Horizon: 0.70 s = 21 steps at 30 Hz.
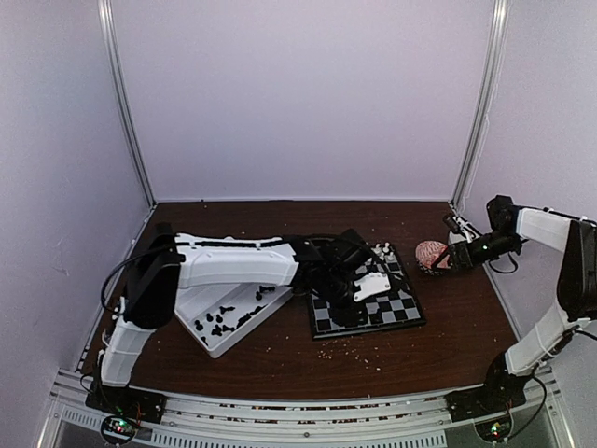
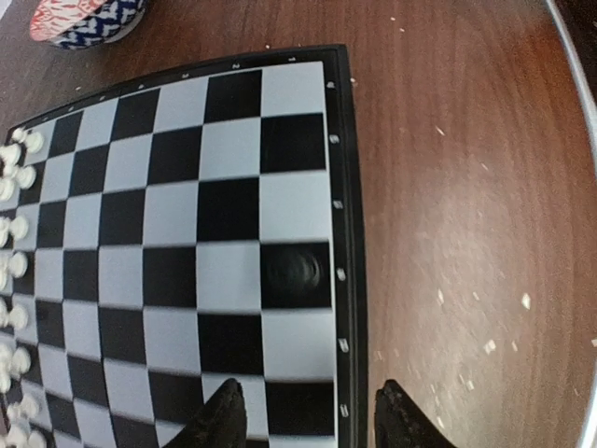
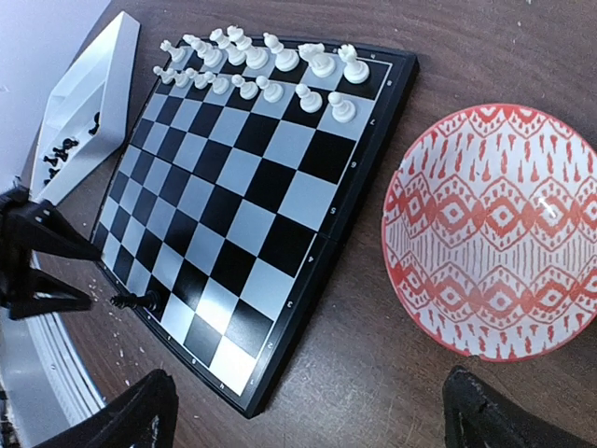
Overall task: Set up the chess pieces on the board
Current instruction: Place the queen at d8, then move the chessboard to the center of the board.
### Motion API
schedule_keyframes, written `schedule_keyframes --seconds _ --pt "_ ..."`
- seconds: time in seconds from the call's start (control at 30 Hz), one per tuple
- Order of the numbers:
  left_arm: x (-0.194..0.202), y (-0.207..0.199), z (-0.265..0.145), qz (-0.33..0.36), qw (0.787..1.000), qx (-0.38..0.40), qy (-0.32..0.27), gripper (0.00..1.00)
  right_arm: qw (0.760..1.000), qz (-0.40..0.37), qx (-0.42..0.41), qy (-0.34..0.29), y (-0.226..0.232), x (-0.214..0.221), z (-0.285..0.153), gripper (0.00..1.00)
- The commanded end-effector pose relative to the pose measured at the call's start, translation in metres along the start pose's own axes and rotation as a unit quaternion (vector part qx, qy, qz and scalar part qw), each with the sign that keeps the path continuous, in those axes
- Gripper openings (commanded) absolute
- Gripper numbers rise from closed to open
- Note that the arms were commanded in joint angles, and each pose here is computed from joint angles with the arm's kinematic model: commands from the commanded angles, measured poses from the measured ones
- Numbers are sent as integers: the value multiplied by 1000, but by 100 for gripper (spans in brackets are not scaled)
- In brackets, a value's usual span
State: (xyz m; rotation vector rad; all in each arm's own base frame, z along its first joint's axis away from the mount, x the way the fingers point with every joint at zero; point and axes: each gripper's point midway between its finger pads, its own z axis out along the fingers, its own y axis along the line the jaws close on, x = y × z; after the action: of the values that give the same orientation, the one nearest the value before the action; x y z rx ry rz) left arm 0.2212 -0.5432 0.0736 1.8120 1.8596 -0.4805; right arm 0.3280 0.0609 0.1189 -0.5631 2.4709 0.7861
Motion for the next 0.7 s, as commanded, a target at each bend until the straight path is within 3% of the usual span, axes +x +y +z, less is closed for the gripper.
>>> schedule_keyframes --seconds 0.0,0.1,0.17,0.37,0.5,0.67 --pt "-57 14 -104 23 987 -73 -143 49 995 -86 51 31 12 9 0 96" --pt "-31 21 -114 -21 986 -94 -136 49 990 -105 49 74 15 17 11 84" --pt "0 38 -106 -88 984 -113 -104 49 987 -117 50 101 17 21 19 78" --pt "50 51 -97 -287 954 -59 -65 54 980 -118 25 161 31 37 41 79" --pt "63 42 -89 -379 923 -1 -58 54 977 -102 30 185 27 42 52 76" --pt "75 37 -69 -437 898 44 -42 48 974 -71 44 210 19 49 62 70"
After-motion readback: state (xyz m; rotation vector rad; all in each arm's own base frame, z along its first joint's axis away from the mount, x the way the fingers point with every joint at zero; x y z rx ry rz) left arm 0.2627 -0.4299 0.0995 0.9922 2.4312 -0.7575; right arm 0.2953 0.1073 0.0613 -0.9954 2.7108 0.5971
